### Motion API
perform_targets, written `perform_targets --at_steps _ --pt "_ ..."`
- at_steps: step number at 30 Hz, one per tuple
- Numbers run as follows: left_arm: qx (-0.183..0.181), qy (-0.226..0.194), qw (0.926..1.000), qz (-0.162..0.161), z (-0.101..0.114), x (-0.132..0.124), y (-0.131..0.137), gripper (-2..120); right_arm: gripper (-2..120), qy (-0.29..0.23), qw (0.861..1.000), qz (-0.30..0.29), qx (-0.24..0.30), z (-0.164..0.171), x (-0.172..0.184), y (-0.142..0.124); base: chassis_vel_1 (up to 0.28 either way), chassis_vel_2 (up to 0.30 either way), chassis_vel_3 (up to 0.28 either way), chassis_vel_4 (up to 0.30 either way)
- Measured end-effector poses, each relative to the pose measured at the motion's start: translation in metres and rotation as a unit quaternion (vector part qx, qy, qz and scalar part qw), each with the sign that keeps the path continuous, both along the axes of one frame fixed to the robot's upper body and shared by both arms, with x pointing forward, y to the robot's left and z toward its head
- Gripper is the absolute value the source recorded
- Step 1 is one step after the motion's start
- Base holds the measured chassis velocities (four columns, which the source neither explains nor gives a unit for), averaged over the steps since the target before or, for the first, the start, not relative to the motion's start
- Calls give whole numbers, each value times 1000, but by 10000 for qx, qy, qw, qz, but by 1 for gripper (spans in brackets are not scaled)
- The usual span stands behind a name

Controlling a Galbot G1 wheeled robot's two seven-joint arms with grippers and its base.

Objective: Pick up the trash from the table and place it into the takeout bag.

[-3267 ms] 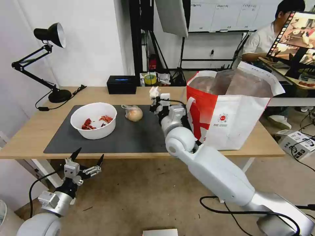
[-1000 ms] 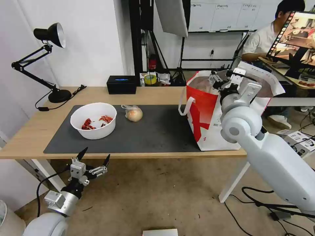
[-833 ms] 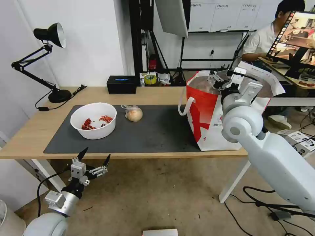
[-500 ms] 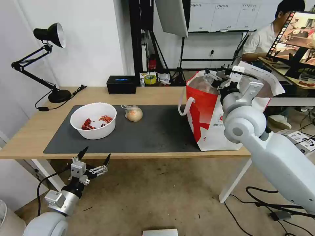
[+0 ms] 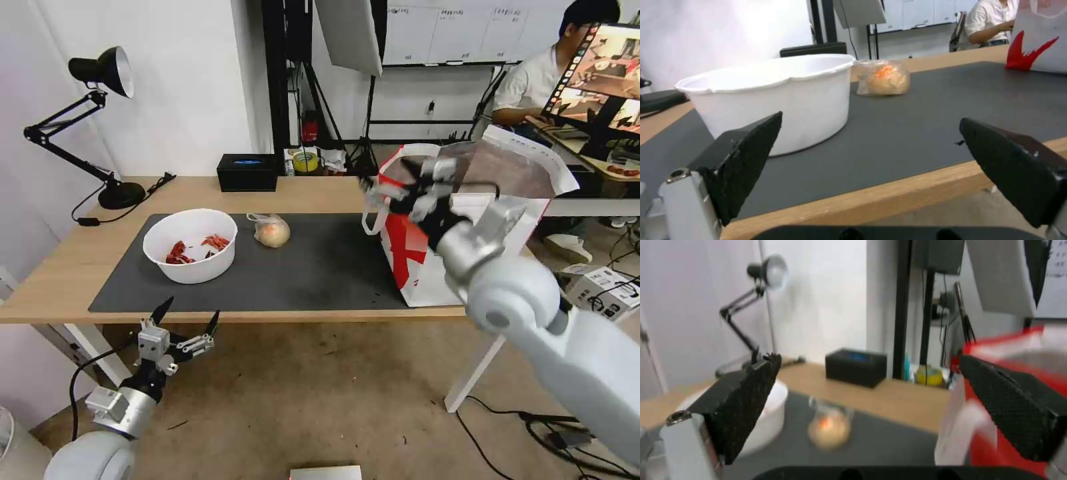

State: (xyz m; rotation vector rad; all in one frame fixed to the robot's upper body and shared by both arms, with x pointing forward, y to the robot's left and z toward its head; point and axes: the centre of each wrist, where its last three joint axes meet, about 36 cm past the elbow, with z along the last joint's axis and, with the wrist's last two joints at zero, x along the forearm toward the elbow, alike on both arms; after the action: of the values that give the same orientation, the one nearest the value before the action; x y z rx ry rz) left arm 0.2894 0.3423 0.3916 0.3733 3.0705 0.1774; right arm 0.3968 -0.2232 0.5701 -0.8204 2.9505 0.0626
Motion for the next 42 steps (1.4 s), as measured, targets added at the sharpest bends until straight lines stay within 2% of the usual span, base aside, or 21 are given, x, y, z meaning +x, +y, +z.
perform_targets --at_steps 9,12,18,20,21,23,35,42 --pt "-26 -16 10000 -13 -6 0 -3 100 100 186 9993 -206 -237 -43 -39 -13 0 0 0 0" --pt "-30 -6 10000 -11 -8 -2 -3 100 100 304 9985 -410 -217 -69 -58 -16 0 0 0 0" --pt "-25 17 10000 17 -10 -3 -2 100 100 419 9964 -727 -126 -108 -86 -11 0 0 0 0" --pt "-25 17 10000 17 -10 -3 -2 100 100 419 9964 -727 -126 -108 -86 -11 0 0 0 0" --pt "-22 33 10000 19 -10 -4 -1 100 100 508 9951 -846 -102 -125 -99 -7 0 0 0 0" --pt "-26 47 10000 12 -11 -6 -2 100 100 589 9939 -925 -81 -136 -109 -3 0 0 0 0" --pt "-26 62 10000 66 -11 -12 0 100 100 1062 9885 -1076 31 -162 -139 7 0 0 0 0" --pt "-42 54 9999 73 -12 -17 -1 100 100 1118 9876 -1101 36 -166 -142 8 0 0 0 0"
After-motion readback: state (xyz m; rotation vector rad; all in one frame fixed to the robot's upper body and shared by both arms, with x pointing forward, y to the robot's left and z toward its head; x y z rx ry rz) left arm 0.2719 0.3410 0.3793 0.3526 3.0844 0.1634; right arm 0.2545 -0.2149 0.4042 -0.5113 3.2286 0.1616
